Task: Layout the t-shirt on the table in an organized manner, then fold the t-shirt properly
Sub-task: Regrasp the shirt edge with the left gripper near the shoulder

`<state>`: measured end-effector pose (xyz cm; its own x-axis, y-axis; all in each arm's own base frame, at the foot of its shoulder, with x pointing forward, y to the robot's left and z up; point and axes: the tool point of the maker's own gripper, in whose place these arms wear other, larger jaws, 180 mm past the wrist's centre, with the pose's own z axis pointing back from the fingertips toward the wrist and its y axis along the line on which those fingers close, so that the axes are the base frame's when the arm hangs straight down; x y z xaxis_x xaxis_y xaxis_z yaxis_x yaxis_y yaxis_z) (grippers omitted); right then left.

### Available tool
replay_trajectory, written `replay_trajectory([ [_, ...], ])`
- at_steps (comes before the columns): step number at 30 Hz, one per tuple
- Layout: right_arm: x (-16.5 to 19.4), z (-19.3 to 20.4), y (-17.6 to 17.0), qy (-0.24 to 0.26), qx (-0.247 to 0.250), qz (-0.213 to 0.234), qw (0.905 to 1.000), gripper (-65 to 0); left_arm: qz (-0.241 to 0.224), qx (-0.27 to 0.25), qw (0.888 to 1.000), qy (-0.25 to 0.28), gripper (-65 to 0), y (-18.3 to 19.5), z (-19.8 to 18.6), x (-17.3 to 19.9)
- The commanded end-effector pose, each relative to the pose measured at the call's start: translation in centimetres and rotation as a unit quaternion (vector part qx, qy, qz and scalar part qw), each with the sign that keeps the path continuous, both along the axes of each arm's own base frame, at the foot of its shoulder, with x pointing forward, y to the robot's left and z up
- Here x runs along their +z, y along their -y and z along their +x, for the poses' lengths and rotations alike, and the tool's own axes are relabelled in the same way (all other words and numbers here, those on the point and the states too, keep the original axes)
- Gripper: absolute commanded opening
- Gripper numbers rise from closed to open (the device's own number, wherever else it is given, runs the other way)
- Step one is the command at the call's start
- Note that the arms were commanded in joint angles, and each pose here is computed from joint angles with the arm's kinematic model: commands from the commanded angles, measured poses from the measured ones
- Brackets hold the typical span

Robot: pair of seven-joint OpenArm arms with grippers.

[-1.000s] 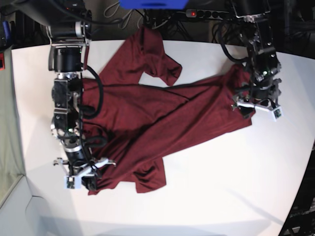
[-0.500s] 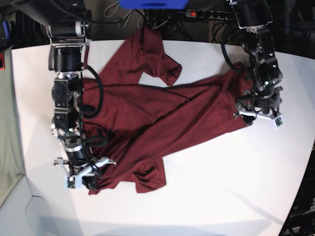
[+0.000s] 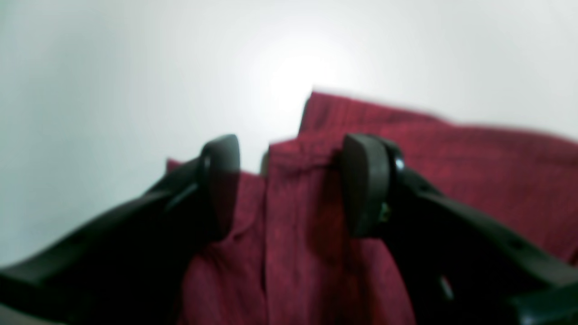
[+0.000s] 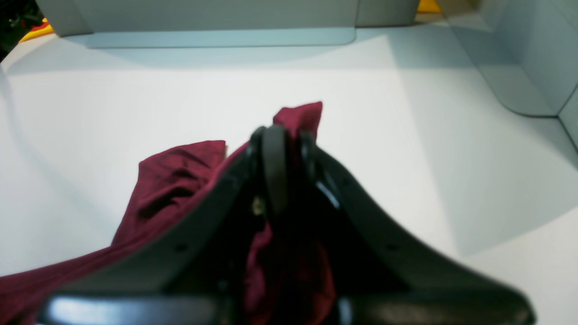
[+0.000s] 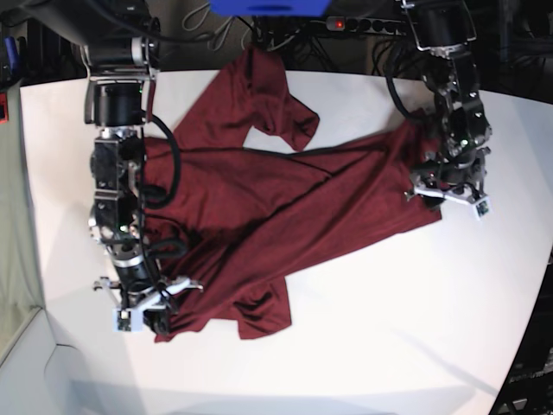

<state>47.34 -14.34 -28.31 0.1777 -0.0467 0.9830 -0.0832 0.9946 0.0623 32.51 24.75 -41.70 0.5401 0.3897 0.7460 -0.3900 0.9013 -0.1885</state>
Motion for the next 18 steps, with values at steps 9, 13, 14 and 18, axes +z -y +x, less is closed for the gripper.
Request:
replay_trajectory([
  [9,2.79,0.89,0.27,0.041,-0.002,-0.002,0.9991,-65.0,0.006,-0.026,0.999,0.037,-39.7,0.40,1.60,1.97],
  [13,2.79,0.89,0.27,0.041,-0.002,-0.002,0.9991,-65.0,0.006,-0.027,0.999,0.039,-40.6,0.40,1.65,2.11],
  [14,2.79,0.89,0.27,0.041,-0.002,-0.002,0.9991,-65.0,0.006,-0.027,0.999,0.039,-40.7,0.40,1.65,2.11],
  [18,2.79,0.89,0.27,0.041,-0.002,-0.002,0.9991,-65.0,0.005,-0.026,0.999,0.036,-40.7,0.37,1.48,1.97],
])
